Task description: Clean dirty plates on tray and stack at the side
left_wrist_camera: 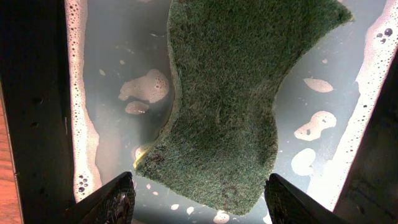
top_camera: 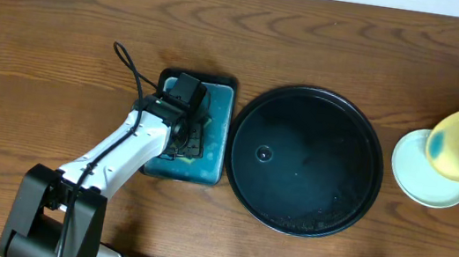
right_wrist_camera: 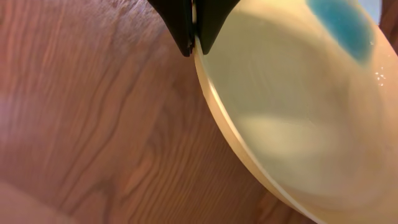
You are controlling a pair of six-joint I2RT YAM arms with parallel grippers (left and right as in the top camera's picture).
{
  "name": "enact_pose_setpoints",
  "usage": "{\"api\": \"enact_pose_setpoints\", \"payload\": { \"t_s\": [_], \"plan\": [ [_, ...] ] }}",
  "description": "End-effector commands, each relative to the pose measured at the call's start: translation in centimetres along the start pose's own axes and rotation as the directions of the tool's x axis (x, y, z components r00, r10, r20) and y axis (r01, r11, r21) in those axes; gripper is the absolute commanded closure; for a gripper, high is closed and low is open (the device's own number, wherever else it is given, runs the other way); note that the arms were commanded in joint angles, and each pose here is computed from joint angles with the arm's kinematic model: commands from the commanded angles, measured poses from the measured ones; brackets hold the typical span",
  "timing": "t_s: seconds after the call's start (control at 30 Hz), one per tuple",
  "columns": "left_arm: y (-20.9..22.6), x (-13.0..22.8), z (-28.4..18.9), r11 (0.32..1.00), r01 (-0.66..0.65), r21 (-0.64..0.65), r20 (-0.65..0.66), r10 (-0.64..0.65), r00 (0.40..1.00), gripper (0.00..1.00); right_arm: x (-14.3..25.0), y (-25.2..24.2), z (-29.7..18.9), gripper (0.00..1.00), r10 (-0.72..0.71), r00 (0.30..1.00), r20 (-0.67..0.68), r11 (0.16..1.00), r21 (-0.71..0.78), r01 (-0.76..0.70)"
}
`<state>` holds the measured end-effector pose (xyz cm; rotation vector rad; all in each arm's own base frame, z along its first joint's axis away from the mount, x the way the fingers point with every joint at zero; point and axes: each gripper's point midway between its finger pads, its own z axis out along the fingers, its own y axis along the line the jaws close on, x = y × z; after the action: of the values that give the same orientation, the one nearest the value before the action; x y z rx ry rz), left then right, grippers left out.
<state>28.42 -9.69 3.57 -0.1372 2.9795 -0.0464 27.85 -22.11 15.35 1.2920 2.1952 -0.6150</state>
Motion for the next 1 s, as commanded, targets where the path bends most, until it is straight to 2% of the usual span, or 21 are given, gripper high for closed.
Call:
{"api": "enact_pose_setpoints", "payload": {
  "t_s": [0.0, 0.23, 0.5, 0.7, 0.97],
  "plan": [
    [0.3, -0.1, -0.1, 1.0, 0.013, -0.01, 0.005, -0.013, 1.0, 0.32, -1.1, -1.2, -0.3, 0.99, -0.014, 0.999, 0.049, 0.998, 0.054, 0.011],
    [0.3, -0.1, -0.1, 1.0, 0.012, -0.011, 0.005, -0.012, 1.0, 0.32, 0.4, 1.7, -0.4, 0.99, -0.017, 0.999, -0.034, 0.993, -0.118, 0.013],
    [0.2, -0.2, -0.1, 1.0, 0.012, -0.009, 0.009, -0.012, 1.0, 0.32, 2.5, 6.1, -1.7, 0.99, -0.081, 0.988, -0.134, 0.931, -0.365, 0.027],
    [0.2, -0.4, -0.1, 1.0, 0.013, -0.006, 0.016, -0.013, 1.0, 0.32, 3.6, 9.6, -3.7, 0.99, -0.249, 0.967, -0.058, 0.858, -0.477, 0.192],
    [0.2, -0.4, -0.1, 1.0, 0.013, -0.006, 0.015, -0.013, 1.0, 0.32, 6.7, 14.4, -6.5, 0.99, -0.481, 0.872, 0.089, 0.713, -0.538, 0.449]
  ]
}}
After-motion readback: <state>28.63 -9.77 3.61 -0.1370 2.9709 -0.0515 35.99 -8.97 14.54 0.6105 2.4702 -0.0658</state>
